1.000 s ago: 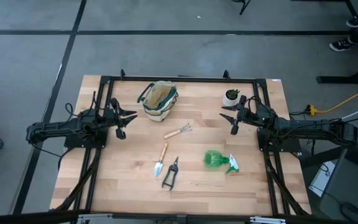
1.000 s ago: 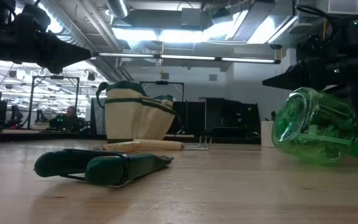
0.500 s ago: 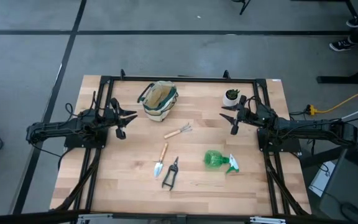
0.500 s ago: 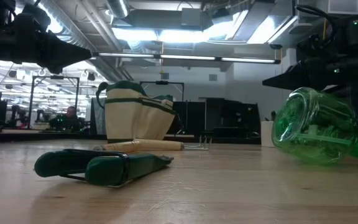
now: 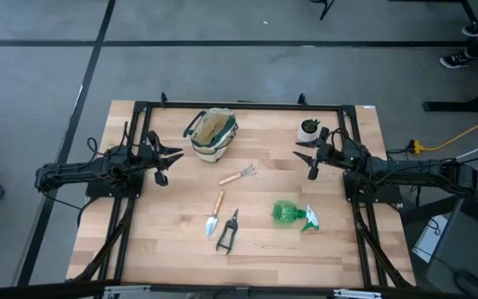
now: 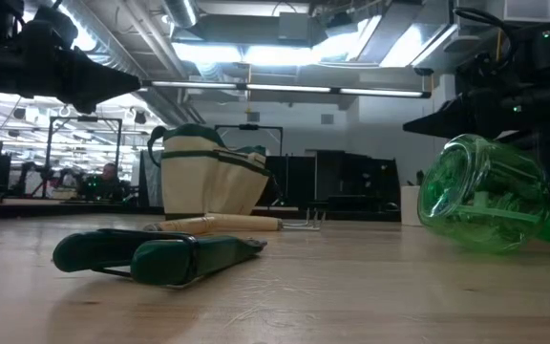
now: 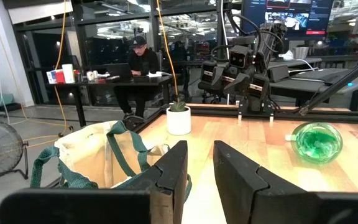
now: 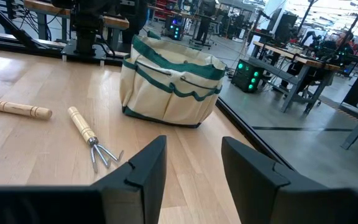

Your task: Pick & Place Garden tools in Gardening bag

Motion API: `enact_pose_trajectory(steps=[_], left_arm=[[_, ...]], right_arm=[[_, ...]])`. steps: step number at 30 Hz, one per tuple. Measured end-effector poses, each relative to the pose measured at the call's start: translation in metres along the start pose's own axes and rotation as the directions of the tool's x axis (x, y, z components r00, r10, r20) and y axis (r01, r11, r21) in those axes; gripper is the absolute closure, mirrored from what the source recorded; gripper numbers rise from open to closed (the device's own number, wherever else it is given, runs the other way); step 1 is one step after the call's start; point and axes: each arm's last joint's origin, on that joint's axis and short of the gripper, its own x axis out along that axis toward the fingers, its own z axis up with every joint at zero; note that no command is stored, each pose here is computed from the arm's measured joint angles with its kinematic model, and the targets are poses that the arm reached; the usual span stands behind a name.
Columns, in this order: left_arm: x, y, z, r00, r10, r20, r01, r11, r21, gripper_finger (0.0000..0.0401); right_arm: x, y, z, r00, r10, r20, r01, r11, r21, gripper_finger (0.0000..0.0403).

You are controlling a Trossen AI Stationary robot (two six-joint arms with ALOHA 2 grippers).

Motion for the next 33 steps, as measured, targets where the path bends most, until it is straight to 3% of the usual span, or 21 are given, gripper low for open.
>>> enact_pose_trajectory(steps=[4,10,16,20,25,29,33], left_arm=[[0.0,0.0,0.0,1.0,0.0,0.0,0.0,1.0,0.0,0.0329],[0.0,0.0,0.0004,1.0,0.0,0.004,-0.001,0.992,0.123,0.0329],[0.0,0.0,0.0009,1.0,0.001,0.008,-0.002,0.993,0.121,0.0329],[-0.0001,0.0,0.0033,0.999,-0.005,0.033,0.007,0.998,-0.059,0.0329],[-0.0001,0.0001,0.0041,0.999,0.0,0.042,0.011,0.963,-0.269,0.0329],[-0.0001,0.0003,0.0045,0.999,0.004,0.045,0.011,0.945,-0.326,0.0329],[-0.0003,0.0009,0.0072,0.997,0.022,0.073,0.001,0.952,-0.305,0.0329]], right_arm=[[0.0,0.0,0.0,1.0,0.0,0.0,0.0,1.0,0.0,0.0245],[0.0,0.0,0.0001,1.0,0.0,0.001,0.0,1.0,0.0,0.0245],[0.0,0.0,0.0001,1.0,0.0,0.0,0.0,1.0,0.0,0.0245],[0.0,0.0,0.0001,1.0,0.0,0.0,0.0,1.0,0.0,0.0245],[0.0,0.0,0.0001,1.0,0.0,0.0,0.0,1.0,0.0,0.0245],[0.0,0.0,0.0001,1.0,0.0,0.0,0.0,1.0,0.0,0.0245],[0.0,0.0,0.0,1.0,0.0,0.0,0.0,1.0,0.0,0.0244]])
